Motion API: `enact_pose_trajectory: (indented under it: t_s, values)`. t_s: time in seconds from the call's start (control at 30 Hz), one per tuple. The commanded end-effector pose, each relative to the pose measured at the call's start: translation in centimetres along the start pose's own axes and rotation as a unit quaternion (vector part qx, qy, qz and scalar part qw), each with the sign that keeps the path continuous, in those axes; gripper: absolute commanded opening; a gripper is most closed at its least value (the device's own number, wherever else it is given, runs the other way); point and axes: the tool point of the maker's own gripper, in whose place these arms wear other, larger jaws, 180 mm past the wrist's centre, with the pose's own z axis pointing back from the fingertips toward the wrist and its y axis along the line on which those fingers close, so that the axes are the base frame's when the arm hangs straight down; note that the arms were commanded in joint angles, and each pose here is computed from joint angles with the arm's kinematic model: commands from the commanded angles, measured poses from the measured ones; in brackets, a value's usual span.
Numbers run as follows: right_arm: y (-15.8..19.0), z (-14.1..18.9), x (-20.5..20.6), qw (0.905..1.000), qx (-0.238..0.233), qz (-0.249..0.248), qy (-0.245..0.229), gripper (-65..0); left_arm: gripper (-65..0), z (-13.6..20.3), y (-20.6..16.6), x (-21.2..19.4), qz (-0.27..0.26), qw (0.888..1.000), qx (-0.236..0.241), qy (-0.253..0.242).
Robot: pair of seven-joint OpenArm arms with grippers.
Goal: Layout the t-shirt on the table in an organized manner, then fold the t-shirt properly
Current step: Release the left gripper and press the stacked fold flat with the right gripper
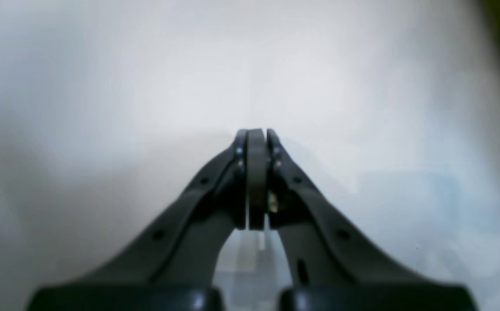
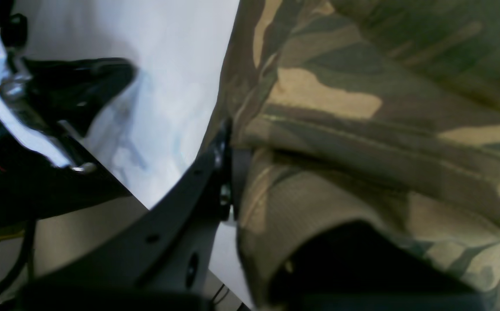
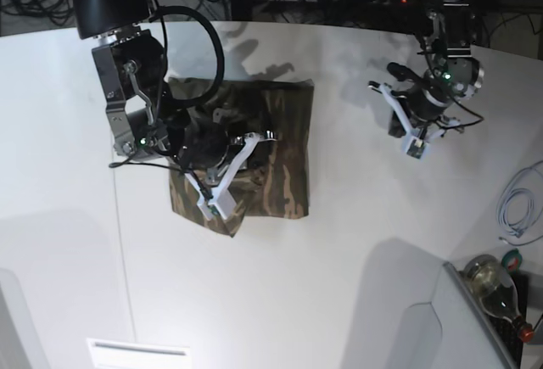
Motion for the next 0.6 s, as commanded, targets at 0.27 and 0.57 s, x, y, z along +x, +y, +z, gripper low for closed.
enact_pose_trajectory:
  t_s: [0.27, 0.57]
  values:
    - [2.9, -1.1, -0.5, 0.9987, 0.001, 0.045, 0.024, -64.4, -65.0, 3.3, 5.7, -0.9, 0.028, 0.999, 0.038, -0.018]
    - [3.6, -1.2, 0.3, 0.9986, 0.007, 0.049, 0.018, -63.5, -65.0, 3.7, 6.5, -1.1, 0.035, 0.998, 0.049, -0.018]
